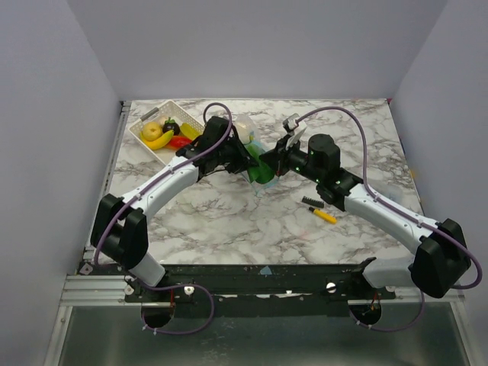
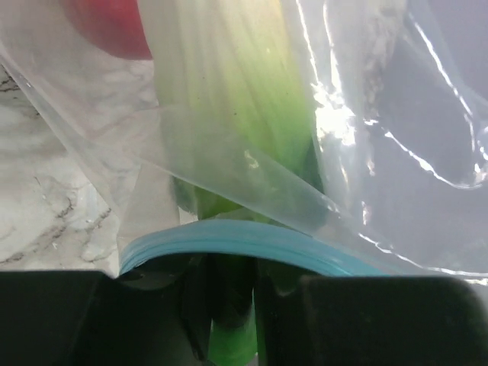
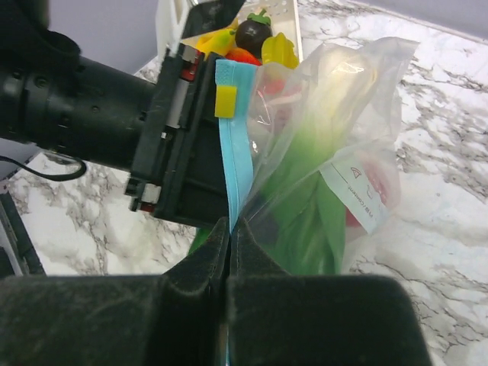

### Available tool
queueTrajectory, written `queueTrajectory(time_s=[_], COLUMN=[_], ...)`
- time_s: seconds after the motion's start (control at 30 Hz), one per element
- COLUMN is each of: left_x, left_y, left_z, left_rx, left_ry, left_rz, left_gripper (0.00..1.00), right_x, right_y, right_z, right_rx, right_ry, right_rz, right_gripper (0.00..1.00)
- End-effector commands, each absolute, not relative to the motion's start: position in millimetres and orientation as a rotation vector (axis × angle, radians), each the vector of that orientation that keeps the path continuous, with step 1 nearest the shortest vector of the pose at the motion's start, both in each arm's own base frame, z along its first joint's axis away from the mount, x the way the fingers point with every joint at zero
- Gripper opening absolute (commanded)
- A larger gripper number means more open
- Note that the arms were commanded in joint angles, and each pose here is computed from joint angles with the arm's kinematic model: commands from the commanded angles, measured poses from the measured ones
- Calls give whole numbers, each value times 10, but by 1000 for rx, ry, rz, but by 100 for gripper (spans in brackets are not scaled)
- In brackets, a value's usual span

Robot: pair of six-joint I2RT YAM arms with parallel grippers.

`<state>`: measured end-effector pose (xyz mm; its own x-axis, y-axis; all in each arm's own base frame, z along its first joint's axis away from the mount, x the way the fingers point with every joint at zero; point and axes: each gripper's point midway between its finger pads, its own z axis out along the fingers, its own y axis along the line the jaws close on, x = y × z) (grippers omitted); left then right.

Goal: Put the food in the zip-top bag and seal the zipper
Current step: Place the fake vegetable in the zipper food storage bag.

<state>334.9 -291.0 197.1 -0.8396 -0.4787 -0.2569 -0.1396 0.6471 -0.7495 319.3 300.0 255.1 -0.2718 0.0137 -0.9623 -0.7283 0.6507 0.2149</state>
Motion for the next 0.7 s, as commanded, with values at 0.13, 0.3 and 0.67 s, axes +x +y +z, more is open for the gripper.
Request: queueTrajectory(time_s=[0.13, 0.3, 0.67], left_x=[3472, 3159, 2568], left_y=[-2943, -2981, -2680], left_z=[1902, 2181, 2490], left_rx=[-348, -139, 124], left_ry=[2408, 2335, 2305], left_rz=[-977, -1126, -1114], left_gripper=[59, 71, 86], right_x=[3239, 3377, 3408], right_y=[3077, 3033, 2921], right_z=[2861, 2712, 2620], right_rx=[-510, -448, -433], right_ry=[1664, 1714, 1734], right_rz=[861, 804, 730], right_gripper=[1, 0, 0])
